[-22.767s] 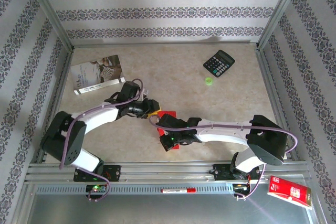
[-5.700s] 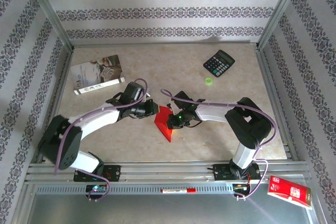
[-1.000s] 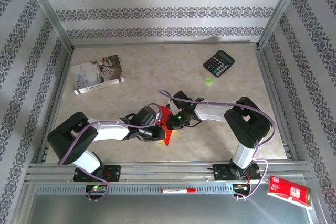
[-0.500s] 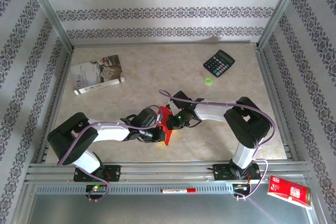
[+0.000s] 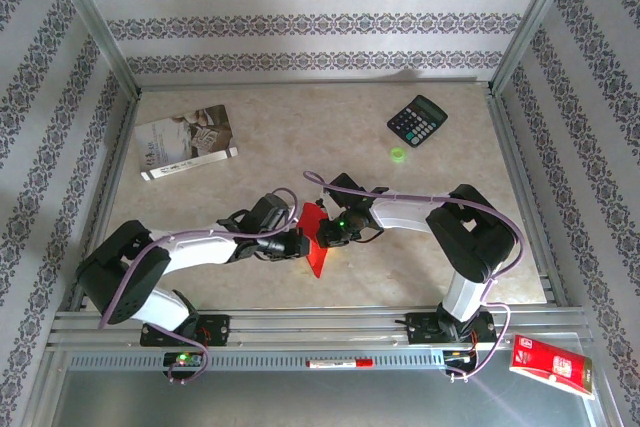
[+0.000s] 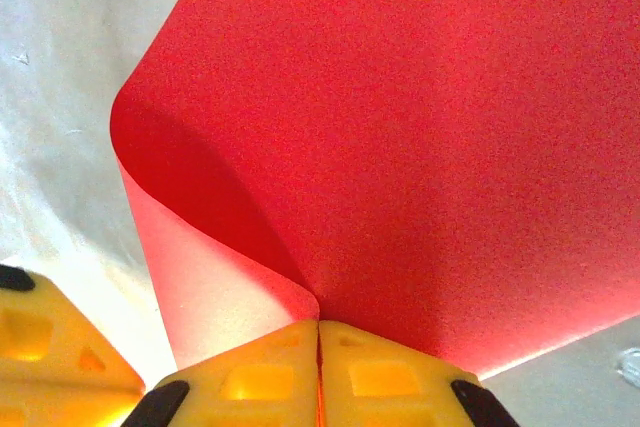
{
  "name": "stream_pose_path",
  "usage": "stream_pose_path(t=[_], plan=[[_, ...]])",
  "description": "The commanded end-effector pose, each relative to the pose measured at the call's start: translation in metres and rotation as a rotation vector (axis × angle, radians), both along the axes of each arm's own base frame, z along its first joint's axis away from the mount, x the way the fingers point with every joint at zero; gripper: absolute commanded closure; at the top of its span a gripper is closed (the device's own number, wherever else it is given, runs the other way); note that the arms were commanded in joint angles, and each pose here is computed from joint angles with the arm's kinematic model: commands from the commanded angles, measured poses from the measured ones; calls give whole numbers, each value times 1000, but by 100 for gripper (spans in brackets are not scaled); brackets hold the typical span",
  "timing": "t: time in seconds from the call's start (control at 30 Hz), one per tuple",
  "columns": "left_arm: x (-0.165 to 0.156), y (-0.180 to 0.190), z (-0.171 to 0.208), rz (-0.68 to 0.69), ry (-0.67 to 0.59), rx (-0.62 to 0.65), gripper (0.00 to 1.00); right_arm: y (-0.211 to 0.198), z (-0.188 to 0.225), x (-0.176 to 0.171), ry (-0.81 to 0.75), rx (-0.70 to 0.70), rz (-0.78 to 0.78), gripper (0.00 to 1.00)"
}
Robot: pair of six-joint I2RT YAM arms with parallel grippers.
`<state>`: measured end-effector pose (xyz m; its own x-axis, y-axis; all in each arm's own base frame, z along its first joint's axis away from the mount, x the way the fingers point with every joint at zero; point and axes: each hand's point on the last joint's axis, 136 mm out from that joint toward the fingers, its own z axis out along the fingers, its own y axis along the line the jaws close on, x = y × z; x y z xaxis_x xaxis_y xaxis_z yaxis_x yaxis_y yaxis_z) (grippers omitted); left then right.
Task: Fold a paper plane with a square sheet of paper (pick it up from the middle)
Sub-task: Third fold the triangle at the center of the table.
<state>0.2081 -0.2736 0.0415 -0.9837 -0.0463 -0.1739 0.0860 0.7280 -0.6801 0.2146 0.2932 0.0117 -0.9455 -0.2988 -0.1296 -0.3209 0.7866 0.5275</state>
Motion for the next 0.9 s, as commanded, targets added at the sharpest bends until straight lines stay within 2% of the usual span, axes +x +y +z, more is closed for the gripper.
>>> stream_pose_path(t=[0.0, 0.37, 0.63, 0.87], plan=[[6, -1, -1, -19, 14, 6, 94, -22, -33, -21, 75, -132, 18, 92], [4, 20, -39, -9, 64, 111, 94, -23, -33, -21, 73, -132, 19, 92], [17, 9, 1, -14, -7, 34, 91, -23, -34, -21, 75, -133, 18, 92], [37, 19, 2, 33, -8, 42, 91, -22, -33, -21, 76, -130, 19, 92]])
